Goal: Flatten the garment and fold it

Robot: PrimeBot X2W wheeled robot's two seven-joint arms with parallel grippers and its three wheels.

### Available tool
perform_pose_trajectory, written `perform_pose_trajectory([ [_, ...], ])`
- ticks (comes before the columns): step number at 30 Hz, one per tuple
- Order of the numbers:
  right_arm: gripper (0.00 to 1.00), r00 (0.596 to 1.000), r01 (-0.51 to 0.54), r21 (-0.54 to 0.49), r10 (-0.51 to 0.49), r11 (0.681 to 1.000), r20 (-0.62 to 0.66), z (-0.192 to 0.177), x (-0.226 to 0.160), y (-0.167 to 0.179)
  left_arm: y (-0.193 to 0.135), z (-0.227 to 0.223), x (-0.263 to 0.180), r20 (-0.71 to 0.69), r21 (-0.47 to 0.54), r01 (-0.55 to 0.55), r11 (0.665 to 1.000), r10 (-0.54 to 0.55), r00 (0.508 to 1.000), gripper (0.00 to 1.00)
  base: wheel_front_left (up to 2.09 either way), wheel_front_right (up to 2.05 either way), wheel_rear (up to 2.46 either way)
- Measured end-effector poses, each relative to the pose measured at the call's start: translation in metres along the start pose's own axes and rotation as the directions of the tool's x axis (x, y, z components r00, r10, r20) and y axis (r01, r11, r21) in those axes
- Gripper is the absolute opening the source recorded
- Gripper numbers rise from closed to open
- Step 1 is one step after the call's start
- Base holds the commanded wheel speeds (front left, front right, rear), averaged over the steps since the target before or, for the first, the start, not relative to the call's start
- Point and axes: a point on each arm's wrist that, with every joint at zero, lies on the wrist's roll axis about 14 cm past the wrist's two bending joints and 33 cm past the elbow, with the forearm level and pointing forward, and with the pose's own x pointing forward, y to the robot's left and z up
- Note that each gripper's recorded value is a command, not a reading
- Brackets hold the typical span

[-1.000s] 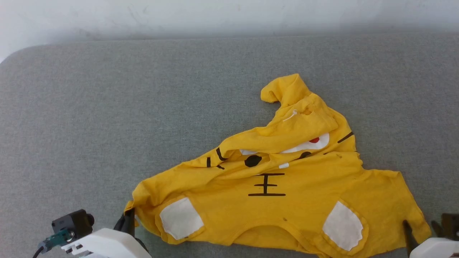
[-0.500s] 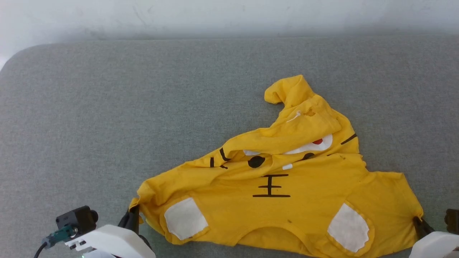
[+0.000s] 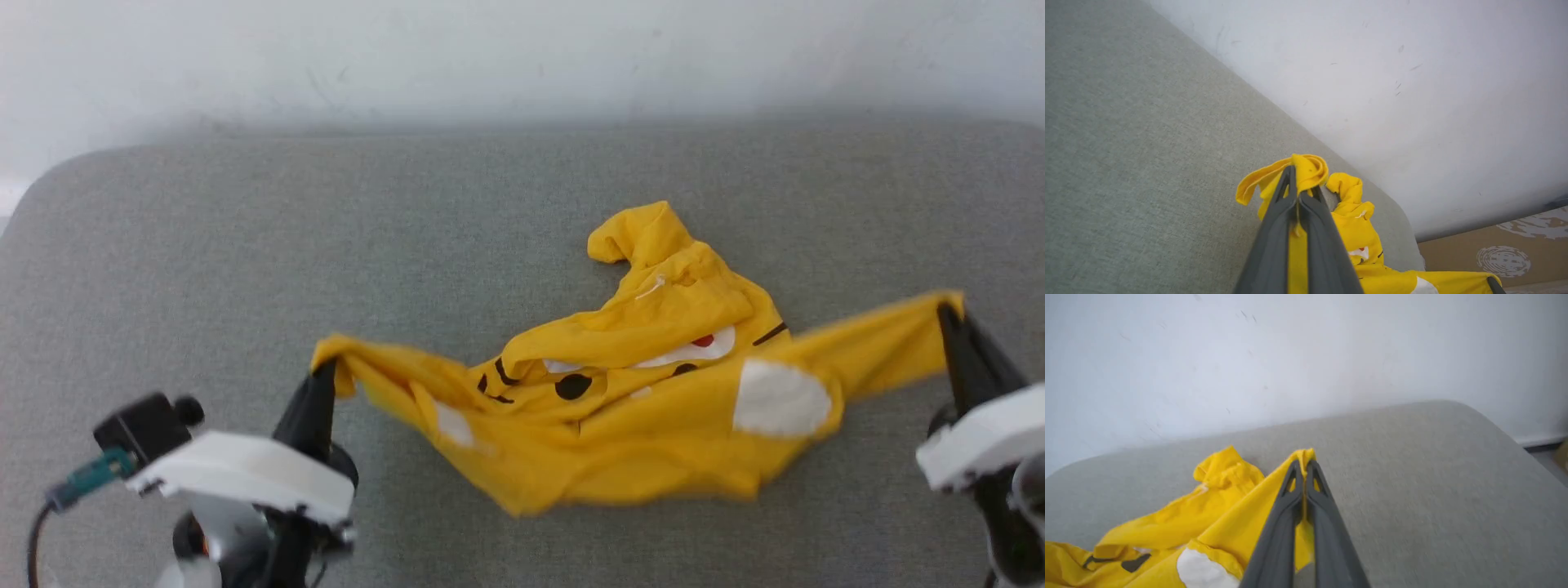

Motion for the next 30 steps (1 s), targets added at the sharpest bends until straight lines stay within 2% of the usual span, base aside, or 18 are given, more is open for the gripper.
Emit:
perform_pose_trajectory([
  [4, 0.0, 0.981, -0.091, -0.042, 0.097, 0.995, 0.168, 0.075, 0.001, 0.033, -0.04, 0.034, 0.01, 0.074, -0.004, 0.122, 0.993, -0.121, 0.99, 0.0, 0.0, 0.0, 0.0],
  [8, 0.0, 0.932, -0.164, -0.108, 0.189, 0.981, 0.31, 0.146, -0.007, 0.061, -0.084, 0.079, 0.014, 0.164, 0.021, 0.235, 0.972, -0.235, 0.958, 0.0, 0.0, 0.0, 0.0],
  [14, 0.0, 0.845, -0.211, -0.224, 0.293, 0.951, 0.447, 0.233, -0.028, 0.091, -0.153, 0.166, 0.006, 0.344, 0.088, 0.372, 0.924, -0.378, 0.859, 0.0, 0.0, 0.0, 0.0],
  [19, 0.0, 0.802, -0.221, -0.293, 0.344, 0.93, 0.489, 0.279, -0.04, 0.108, -0.198, 0.206, -0.003, 0.379, 0.16, 0.439, 0.884, -0.466, 0.8, 0.0, 0.0, 0.0, 0.0],
  [24, 0.0, 0.806, -0.224, -0.305, 0.352, 0.926, 0.476, 0.298, -0.032, 0.112, -0.218, 0.217, 0.007, 0.335, 0.196, 0.439, 0.877, -0.48, 0.81, 0.0, 0.0, 0.0, 0.0],
  [30, 0.0, 0.843, -0.179, -0.332, 0.318, 0.926, 0.434, 0.309, 0.001, 0.106, -0.212, 0.213, 0.05, 0.272, 0.201, 0.347, 0.916, -0.392, 0.879, 0.0, 0.0, 0.0, 0.0],
])
